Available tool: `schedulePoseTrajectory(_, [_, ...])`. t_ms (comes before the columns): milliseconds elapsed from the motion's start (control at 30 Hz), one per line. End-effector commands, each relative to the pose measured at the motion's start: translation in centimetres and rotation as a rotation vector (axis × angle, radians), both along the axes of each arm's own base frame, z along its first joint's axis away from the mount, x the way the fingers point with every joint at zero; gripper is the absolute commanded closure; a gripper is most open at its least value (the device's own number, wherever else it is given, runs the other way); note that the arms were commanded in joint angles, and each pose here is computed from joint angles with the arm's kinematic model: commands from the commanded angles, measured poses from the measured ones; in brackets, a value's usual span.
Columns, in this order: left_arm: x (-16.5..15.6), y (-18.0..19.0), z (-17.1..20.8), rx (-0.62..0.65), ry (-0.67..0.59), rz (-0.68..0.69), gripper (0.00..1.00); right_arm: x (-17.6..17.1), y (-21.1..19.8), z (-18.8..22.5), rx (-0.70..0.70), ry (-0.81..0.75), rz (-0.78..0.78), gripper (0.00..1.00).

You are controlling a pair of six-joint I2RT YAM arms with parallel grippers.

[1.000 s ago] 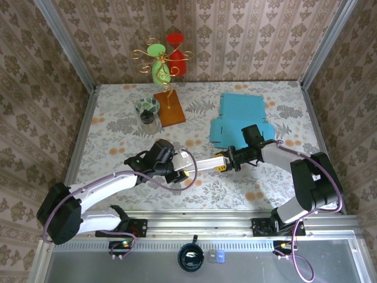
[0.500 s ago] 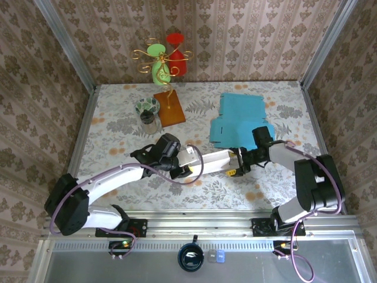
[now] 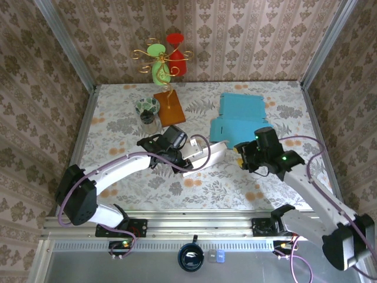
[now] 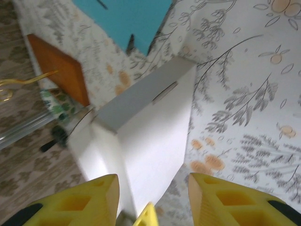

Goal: Fold the paper box

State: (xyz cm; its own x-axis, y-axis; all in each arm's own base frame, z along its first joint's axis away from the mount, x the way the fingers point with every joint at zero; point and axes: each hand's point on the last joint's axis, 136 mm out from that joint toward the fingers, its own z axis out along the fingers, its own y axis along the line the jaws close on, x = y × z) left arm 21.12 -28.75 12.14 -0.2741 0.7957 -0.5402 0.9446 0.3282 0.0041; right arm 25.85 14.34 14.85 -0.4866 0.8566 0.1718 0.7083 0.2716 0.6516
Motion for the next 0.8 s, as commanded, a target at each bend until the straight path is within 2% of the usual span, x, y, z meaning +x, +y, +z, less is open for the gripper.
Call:
schedulePoseTrajectory(0, [-0.5,0.3,-0.4,0.041,0.041,0.006,0.62,2.3,1.4,0.6,-0.063,-0.104,0.013,0.56])
schedulePoseTrajectory(100, [-0.3,0.2,-0.5,0.047,0.039,0.004,0.62,3.6,3.4,1.8,-0.084,-0.150,0.078,0.56])
schedulePoseTrajectory(367, [-0.1,0.3,-0.7,0.029,0.046,0.023,0.62,4.3,5.9,0.5,-0.086,-0.120,0.140,0.58])
schedulePoseTrajectory(567, [0.0,0.5,-0.8,0.024,0.048,0.039,0.62,3.5,6.1,-1.8,-0.104,-0.023,0.163,0.70])
schedulePoseTrajectory(767, [0.0,0.4,-0.4,0.012,0.041,0.033,0.61,2.2,5.6,-3.4,-0.133,0.073,0.170,0.76])
